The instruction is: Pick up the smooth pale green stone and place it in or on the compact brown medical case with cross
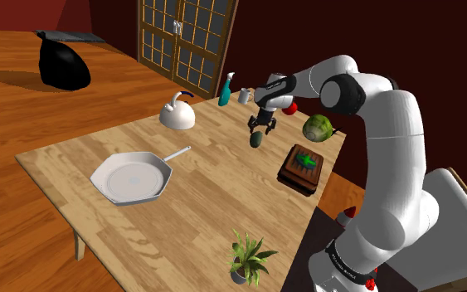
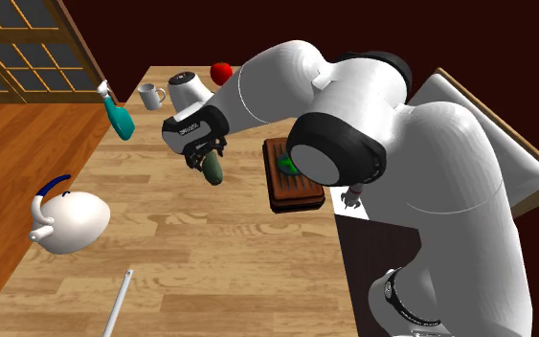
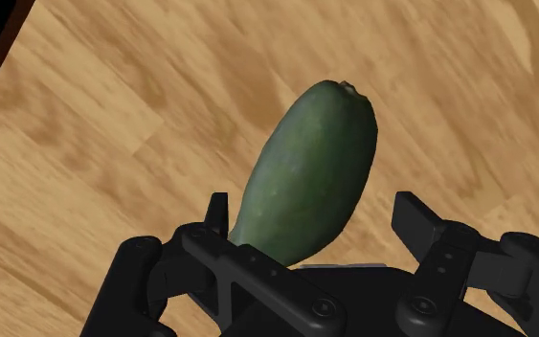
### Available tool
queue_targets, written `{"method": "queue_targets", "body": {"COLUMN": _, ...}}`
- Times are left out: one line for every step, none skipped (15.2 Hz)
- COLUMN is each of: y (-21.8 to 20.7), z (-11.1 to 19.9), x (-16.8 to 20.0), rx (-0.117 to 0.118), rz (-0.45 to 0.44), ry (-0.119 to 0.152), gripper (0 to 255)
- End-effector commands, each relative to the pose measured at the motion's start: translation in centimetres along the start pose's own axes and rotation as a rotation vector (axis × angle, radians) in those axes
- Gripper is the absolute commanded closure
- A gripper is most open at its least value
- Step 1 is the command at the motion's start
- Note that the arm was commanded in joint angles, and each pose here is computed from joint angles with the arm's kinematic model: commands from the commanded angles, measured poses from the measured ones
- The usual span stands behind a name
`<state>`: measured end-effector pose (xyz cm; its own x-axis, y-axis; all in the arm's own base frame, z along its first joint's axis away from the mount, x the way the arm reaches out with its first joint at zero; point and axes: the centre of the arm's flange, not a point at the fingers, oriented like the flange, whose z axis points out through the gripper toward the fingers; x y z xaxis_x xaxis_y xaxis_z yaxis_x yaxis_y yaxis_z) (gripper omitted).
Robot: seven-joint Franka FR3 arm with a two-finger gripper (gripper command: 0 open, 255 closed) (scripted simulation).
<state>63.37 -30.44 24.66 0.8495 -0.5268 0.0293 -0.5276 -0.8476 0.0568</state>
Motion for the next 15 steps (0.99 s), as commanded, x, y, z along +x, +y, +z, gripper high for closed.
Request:
{"method": "queue_targets", "body": {"y": -0.08, "z": 1.06, "x": 0.04, "rx": 0.0, "rz": 0.0, "ry": 0.0, "gripper": 0}}
{"method": "queue_targets", "body": {"y": -0.08, "z": 1.89, "x": 0.04, "rx": 0.0, "rz": 0.0, "ry": 0.0, "gripper": 0}}
{"method": "queue_targets", "body": {"y": -0.07, "z": 1.89, "x": 0.04, "rx": 0.0, "rz": 0.0, "ry": 0.0, "gripper": 0}}
{"method": "queue_targets", "body": {"y": -0.08, "z": 1.89, "x": 0.04, "rx": 0.0, "rz": 0.0, "ry": 0.0, "gripper": 0}}
{"method": "queue_targets", "body": {"y": -0.08, "z": 1.89, "x": 0.04, "rx": 0.0, "rz": 0.0, "ry": 0.0, "gripper": 0}}
{"method": "queue_targets", "body": {"y": -0.08, "z": 1.89, "x": 0.04, "rx": 0.0, "rz": 0.0, "ry": 0.0, "gripper": 0}}
{"method": "queue_targets", "body": {"y": -0.08, "z": 1.89, "x": 0.04, "rx": 0.0, "rz": 0.0, "ry": 0.0, "gripper": 0}}
{"method": "queue_targets", "body": {"y": -0.08, "z": 1.89, "x": 0.04, "rx": 0.0, "rz": 0.0, "ry": 0.0, "gripper": 0}}
{"method": "queue_targets", "body": {"y": -0.08, "z": 1.89, "x": 0.04, "rx": 0.0, "rz": 0.0, "ry": 0.0, "gripper": 0}}
{"method": "queue_targets", "body": {"y": -0.08, "z": 1.89, "x": 0.04, "rx": 0.0, "rz": 0.0, "ry": 0.0, "gripper": 0}}
{"method": "queue_targets", "body": {"y": -0.08, "z": 1.89, "x": 0.04, "rx": 0.0, "rz": 0.0, "ry": 0.0, "gripper": 255}}
{"method": "queue_targets", "body": {"y": -0.08, "z": 1.89, "x": 0.04, "rx": 0.0, "rz": 0.0, "ry": 0.0, "gripper": 255}}
{"method": "queue_targets", "body": {"y": -0.06, "z": 1.84, "x": -0.08, "rx": 0.0, "rz": 0.0, "ry": 0.0, "gripper": 255}}
{"method": "queue_targets", "body": {"y": -0.09, "z": 1.89, "x": -0.02, "rx": 0.0, "rz": 0.0, "ry": 0.0, "gripper": 255}}
{"method": "queue_targets", "body": {"y": -0.13, "z": 1.96, "x": 0.11, "rx": 0.0, "rz": 0.0, "ry": 0.0, "gripper": 255}}
